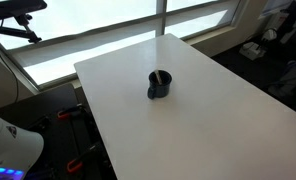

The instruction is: Remove the marker from the cup and put it on the table

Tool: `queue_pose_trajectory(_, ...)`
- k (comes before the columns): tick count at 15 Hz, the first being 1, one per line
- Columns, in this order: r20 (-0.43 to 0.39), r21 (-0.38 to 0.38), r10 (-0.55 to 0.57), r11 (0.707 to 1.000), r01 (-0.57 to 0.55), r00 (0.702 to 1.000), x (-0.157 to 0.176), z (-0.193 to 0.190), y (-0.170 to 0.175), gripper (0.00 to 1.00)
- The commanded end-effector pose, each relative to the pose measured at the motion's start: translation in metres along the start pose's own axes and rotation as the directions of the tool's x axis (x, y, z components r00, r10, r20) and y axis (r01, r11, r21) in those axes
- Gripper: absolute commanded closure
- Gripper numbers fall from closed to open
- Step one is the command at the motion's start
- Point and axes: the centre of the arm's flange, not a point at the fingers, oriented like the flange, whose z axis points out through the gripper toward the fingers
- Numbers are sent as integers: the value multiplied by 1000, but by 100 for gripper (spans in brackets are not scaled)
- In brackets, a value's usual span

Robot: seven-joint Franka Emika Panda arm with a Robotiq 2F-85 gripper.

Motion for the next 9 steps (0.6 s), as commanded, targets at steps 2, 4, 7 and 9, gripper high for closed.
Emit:
queue_pose_trajectory(2, 42, -19, 75, 997, -74, 996, 40, 48, 17, 0)
queue_pose_trajectory(4, 80, -39, 115, 993, -112, 990, 47, 67, 29, 0)
queue_pose_trajectory(7, 94, -25, 80, 997, -78, 992, 37, 71, 30, 0)
queue_pose_trajectory(9, 89, -24, 78, 997, -76, 993, 36, 69, 29, 0)
